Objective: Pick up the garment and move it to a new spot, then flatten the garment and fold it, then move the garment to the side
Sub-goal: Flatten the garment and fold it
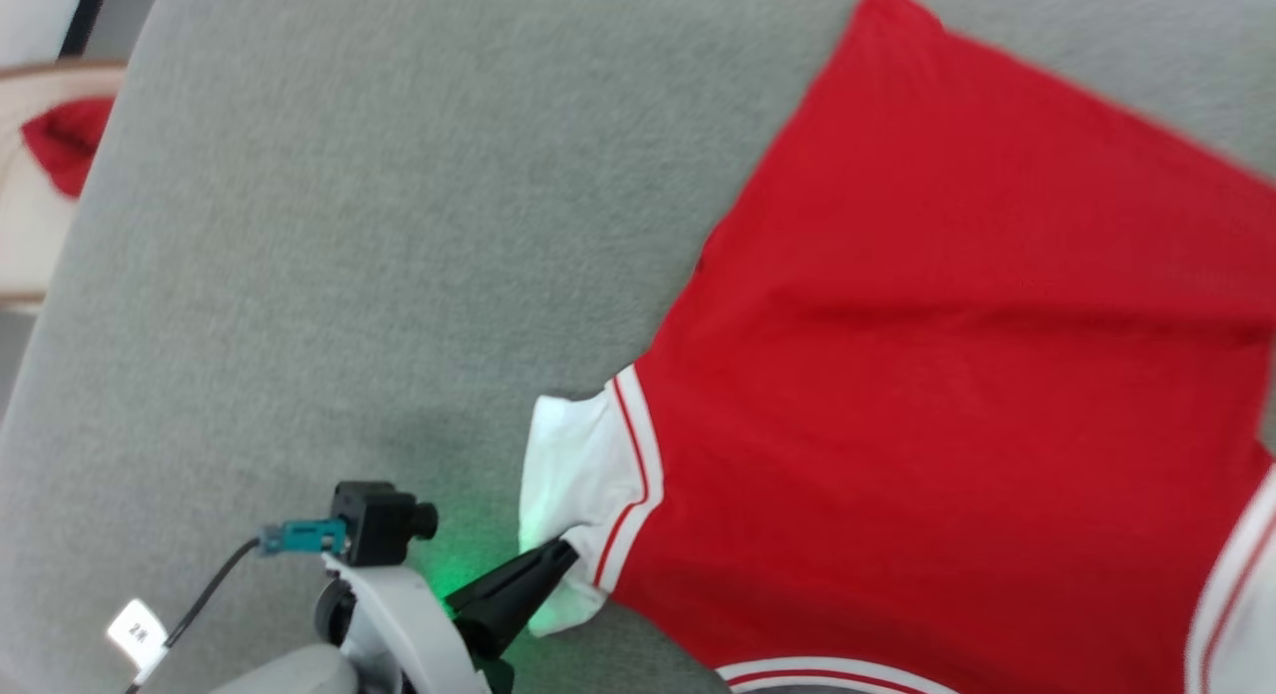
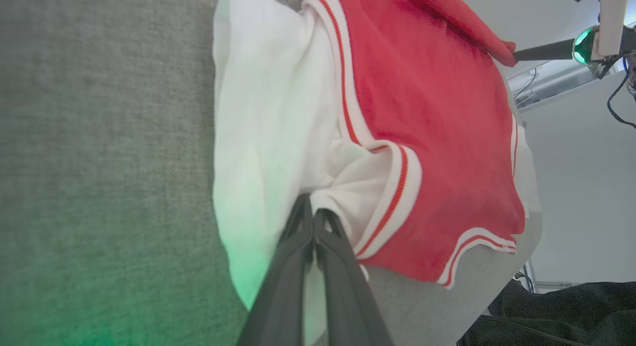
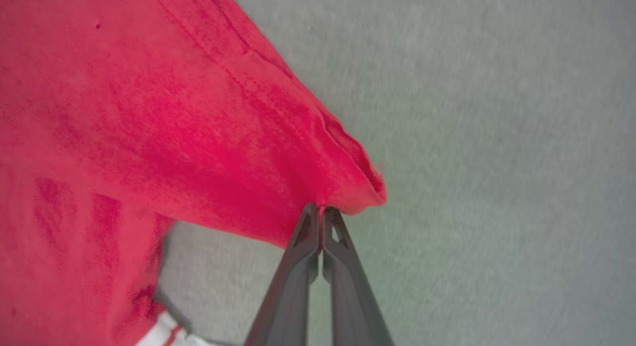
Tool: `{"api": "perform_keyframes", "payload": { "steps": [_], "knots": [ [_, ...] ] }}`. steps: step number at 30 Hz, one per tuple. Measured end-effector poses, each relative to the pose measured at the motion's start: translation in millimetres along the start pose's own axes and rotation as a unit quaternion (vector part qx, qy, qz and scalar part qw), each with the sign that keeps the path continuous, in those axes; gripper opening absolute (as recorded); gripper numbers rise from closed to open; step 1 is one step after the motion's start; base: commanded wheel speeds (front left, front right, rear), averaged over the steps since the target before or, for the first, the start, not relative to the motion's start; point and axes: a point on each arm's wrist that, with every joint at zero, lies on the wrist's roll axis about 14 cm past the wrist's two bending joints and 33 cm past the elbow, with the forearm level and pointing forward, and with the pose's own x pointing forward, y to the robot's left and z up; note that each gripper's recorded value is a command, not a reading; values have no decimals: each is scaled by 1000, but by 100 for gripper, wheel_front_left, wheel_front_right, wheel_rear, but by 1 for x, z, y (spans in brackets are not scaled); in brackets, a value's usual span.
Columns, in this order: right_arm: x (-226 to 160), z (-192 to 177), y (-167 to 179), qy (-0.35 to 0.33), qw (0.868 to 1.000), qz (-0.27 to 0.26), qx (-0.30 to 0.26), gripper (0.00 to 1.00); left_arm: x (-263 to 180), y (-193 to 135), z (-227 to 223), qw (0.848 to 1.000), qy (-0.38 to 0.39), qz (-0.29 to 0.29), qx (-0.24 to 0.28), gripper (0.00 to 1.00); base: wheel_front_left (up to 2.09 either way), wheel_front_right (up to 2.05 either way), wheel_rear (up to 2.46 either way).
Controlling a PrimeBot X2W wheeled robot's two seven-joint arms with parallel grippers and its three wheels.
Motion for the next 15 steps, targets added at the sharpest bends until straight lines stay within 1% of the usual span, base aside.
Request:
{"api": "perform_keyframes", "payload": {
  "steps": [3,7,11,15],
  "knots": [
    [-17,-37,0,23,1000,9,7,0,-4,-5,2,1000,-3,-3,7,0,0,0,0],
    [-35,-96,5,70,997,17,5,0,-7,-11,4,1000,-6,-9,21,0,0,0,0],
    [-50,-150,22,105,994,38,13,0,-7,-20,8,999,-8,-19,30,0,0,0,0],
    [-60,-201,49,146,987,68,17,0,-4,-28,11,999,-8,-31,40,0,0,0,0]
  ]
}}
